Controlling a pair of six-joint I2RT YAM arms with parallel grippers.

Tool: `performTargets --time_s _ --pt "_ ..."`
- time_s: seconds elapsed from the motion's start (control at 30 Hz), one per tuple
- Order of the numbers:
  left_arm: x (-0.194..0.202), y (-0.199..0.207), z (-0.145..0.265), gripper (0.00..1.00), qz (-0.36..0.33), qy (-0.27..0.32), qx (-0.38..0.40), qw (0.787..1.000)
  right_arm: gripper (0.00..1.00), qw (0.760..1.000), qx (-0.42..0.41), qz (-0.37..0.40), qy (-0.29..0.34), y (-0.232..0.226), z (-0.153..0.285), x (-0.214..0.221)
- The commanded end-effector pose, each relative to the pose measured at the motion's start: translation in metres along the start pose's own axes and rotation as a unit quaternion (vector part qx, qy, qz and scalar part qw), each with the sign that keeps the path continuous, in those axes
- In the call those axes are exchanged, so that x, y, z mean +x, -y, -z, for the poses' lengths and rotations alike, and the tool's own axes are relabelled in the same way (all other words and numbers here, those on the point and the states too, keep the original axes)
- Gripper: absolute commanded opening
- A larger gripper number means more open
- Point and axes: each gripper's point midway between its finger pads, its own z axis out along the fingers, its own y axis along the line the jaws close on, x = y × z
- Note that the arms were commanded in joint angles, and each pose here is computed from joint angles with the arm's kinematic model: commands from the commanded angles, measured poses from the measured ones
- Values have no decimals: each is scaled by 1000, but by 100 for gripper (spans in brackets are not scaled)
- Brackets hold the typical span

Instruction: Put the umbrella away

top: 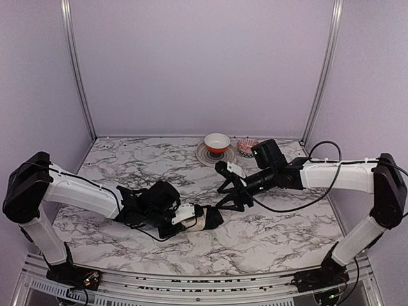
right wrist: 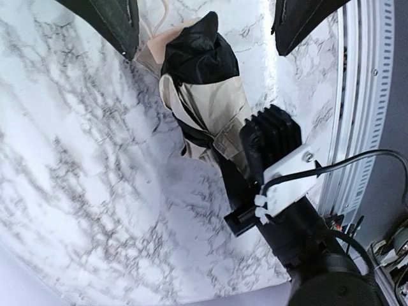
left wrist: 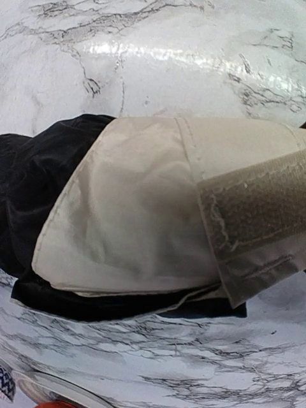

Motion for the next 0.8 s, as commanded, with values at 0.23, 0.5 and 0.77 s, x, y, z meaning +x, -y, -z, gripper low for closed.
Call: performTargets --time_s 0.23,0.5,0.77 --pt "-25 -62 70 0 100 55 -127 985 71 981 98 41 164 3 32 -29" --pt "-57 -97 134 0 91 94 -203 970 70 977 58 33 200 -10 17 -38" --pt "-83 -119 168 0 90 112 -250 958 70 975 18 54 216 -25 -15 -56"
